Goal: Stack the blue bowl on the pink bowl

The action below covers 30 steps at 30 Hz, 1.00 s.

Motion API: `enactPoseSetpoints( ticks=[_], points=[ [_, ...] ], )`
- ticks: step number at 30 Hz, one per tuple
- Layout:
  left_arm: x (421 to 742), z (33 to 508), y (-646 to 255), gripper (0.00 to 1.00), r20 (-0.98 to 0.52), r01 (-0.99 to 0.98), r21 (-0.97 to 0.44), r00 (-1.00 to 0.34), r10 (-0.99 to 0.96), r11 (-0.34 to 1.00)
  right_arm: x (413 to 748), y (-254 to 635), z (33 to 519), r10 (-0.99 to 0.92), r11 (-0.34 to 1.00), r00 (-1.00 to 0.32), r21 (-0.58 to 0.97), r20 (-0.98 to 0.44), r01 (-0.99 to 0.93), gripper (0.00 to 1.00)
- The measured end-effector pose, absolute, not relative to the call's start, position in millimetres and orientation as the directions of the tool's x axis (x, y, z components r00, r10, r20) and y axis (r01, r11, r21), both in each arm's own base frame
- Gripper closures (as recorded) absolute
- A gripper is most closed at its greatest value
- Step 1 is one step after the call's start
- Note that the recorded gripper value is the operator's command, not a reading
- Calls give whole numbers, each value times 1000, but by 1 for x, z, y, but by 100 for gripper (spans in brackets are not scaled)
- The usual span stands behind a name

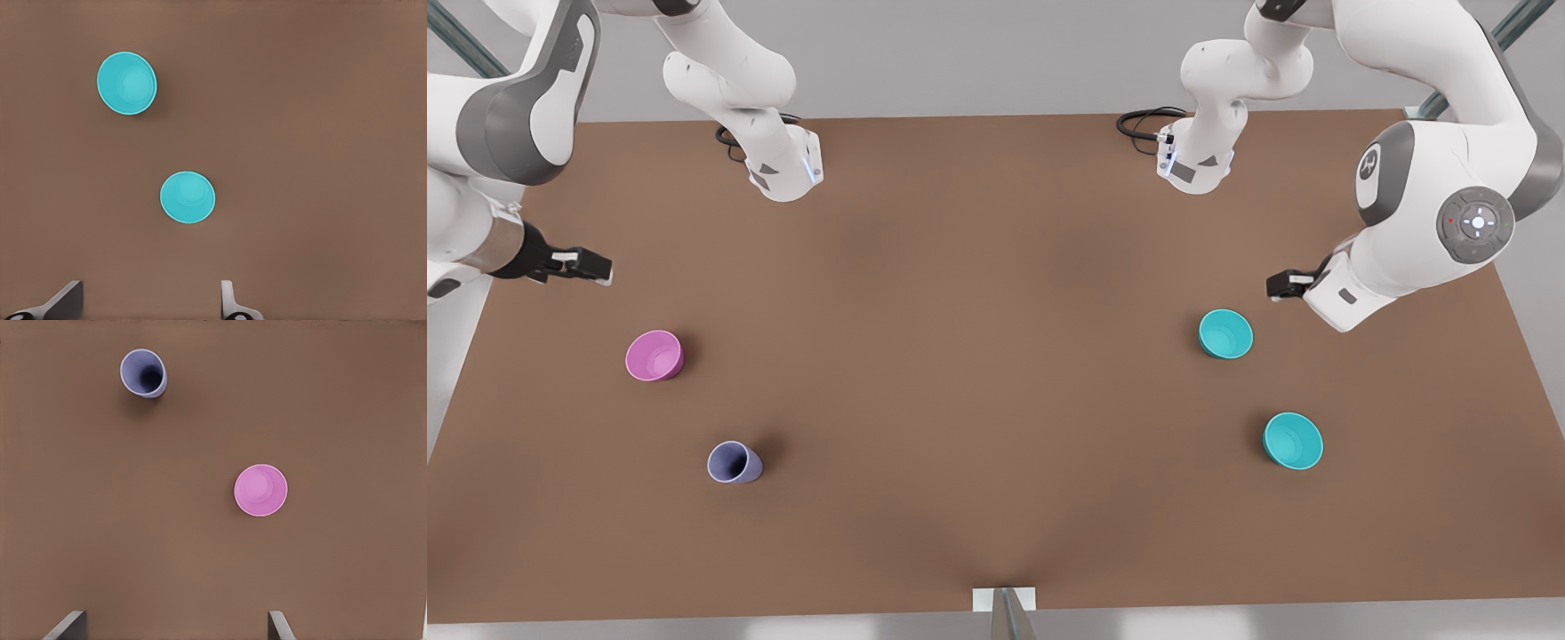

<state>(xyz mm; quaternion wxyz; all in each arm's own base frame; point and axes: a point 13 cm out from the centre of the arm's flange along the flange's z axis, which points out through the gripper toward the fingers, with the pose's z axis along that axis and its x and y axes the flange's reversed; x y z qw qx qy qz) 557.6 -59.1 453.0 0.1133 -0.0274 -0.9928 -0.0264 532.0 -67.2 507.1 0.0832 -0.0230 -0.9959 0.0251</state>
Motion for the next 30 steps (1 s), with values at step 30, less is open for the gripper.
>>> enactPoseSetpoints(
  ticks=[30],
  points=[
    [559,442,-59,0,247,30,49,-969,17,998,486,-258,76,127,977,-986,158,110,144,0]
  ],
)
